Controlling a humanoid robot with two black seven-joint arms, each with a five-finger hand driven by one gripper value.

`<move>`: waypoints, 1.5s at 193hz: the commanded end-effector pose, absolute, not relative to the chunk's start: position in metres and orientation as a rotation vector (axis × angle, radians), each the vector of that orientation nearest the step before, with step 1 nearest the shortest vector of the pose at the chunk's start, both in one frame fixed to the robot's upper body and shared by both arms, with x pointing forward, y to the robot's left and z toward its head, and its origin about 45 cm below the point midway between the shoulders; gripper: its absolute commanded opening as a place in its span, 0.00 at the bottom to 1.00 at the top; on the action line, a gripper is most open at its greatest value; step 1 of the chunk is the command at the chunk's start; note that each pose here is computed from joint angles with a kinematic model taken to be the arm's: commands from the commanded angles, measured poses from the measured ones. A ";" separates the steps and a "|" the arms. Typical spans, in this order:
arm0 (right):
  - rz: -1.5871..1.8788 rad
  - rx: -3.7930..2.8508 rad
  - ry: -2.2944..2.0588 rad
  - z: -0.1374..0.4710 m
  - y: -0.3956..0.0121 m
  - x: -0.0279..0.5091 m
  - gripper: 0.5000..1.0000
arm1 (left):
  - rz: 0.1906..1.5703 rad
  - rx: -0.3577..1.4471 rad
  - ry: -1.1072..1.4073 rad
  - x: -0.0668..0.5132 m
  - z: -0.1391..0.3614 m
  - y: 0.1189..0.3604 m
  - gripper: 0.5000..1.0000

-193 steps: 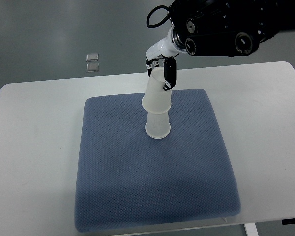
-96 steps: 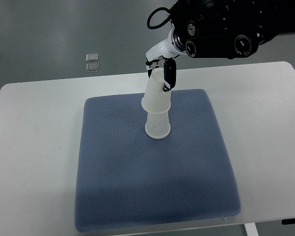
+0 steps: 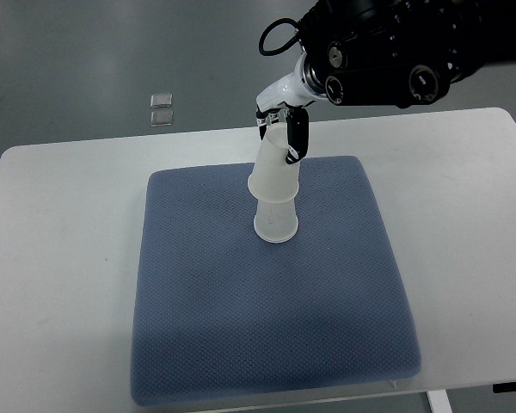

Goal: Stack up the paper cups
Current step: 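Lower the held cup down over the inverted cup on the mat, then open the right hand and lift it off the stacked cups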

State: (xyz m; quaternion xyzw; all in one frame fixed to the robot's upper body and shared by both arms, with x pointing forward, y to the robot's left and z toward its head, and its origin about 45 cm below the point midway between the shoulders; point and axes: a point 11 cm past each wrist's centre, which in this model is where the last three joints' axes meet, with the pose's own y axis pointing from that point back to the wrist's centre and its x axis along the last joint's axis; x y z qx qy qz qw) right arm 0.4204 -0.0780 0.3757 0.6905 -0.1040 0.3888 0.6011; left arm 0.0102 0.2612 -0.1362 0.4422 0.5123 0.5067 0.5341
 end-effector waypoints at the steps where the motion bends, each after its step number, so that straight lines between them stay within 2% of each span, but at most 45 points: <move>1: 0.896 1.605 -0.242 0.372 -0.078 0.420 0.46 | 1.208 1.053 1.220 0.010 -0.136 0.261 1.00; 184: 0.868 1.631 -0.262 0.347 -0.084 0.422 0.51 | 1.209 1.055 1.220 0.010 -0.136 0.262 1.00; 259: 0.862 1.645 -0.273 0.343 -0.083 0.424 0.78 | 1.209 1.055 1.220 0.010 -0.136 0.262 1.00; 289: 0.848 1.661 -0.297 0.345 -0.082 0.426 0.79 | 1.209 1.055 1.220 0.010 -0.136 0.262 1.00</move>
